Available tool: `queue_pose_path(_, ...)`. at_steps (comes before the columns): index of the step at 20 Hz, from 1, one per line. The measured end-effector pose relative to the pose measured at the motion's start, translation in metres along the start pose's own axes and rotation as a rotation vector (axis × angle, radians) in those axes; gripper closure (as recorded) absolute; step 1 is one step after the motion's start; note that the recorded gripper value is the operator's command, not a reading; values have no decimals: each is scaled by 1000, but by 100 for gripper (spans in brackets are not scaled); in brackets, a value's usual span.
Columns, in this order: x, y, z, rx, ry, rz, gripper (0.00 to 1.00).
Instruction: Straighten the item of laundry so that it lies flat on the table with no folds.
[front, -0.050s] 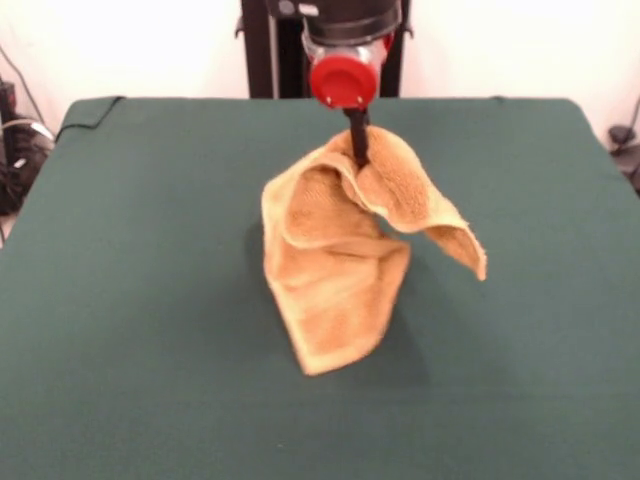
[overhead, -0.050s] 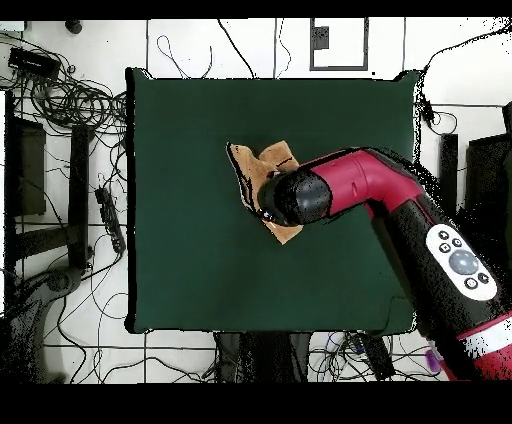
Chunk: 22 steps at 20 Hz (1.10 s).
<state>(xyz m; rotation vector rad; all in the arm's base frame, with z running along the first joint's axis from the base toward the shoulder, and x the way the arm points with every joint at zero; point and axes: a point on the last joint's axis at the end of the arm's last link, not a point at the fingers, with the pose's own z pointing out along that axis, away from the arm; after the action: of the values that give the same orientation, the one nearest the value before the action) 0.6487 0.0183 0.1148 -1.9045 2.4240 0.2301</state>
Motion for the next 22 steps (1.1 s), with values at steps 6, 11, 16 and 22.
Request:
queue_pose_path(6,-1,-11,-28,17,24,13,100)
queue_pose_path(11,-3,-19,-49,21,36,29,100)
queue_pose_path(16,0,-27,-62,20,52,46,100)
queue_pose_path(22,7,-41,-76,6,78,75,100)
